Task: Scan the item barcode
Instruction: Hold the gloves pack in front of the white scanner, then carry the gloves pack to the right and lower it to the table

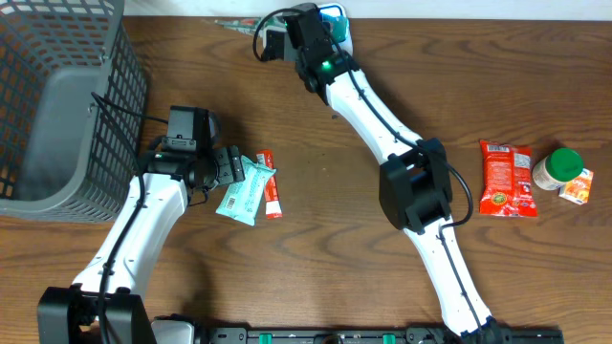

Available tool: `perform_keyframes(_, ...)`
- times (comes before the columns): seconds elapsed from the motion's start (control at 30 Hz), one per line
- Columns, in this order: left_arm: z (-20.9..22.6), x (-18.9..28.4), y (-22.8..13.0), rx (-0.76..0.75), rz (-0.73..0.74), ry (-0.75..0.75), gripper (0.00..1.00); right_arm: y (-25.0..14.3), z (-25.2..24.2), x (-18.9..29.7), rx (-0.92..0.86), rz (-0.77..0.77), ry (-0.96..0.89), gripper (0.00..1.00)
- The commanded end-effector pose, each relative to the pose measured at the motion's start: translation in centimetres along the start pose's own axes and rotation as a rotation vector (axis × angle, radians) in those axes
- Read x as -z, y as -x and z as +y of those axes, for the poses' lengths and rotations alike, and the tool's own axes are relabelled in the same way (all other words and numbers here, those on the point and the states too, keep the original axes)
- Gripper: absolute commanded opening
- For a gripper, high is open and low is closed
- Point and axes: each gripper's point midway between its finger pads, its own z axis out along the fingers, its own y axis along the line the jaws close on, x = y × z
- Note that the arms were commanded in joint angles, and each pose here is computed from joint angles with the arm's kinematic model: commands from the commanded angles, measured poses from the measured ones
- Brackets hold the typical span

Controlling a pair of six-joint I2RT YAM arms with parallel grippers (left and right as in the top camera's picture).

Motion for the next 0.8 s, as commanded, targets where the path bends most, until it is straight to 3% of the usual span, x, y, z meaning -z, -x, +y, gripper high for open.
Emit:
perform_keyframes(0.0, 0.2, 0.0, 0.3, 0.001, -0.005, 0.009, 0.85, -0.6, -7.8, 5.0, -0.255, -0.06, -0.099, 0.01)
perform_keyframes(0.2, 0.2, 0.0, 0.2, 0.0, -0.005, 0.009, 0.85, -2.5, -9.7, 11.6, -0.545, -0.051, 0.021, 0.01)
perform_keyframes(0.43, 0.2, 0.0, 0.2, 0.0, -0.005, 0.009, 0.85, -11.7, -3.4, 17.5, -0.86, 0.343, 0.293, 0.01)
perform_keyframes(0.6, 0.2, 0.0, 0.2, 0.0, -0.005, 0.009, 0.85, -17.0, 3.9, 20.2, -1.056, 0.573, 0.67, 0.01)
perform_keyframes(0.7, 0.2, 0.0, 0.3, 0.001, -0.006, 0.009, 0.85, -20.5, 6.1, 20.5, -1.18, 0.722, 0.72, 0.01)
perform_keyframes(0.77, 0.2, 0.0, 0.2, 0.0, -0.005, 0.009, 0.85, -21.4, 7.0, 20.3, -1.22, 0.743, 0.759, 0.01)
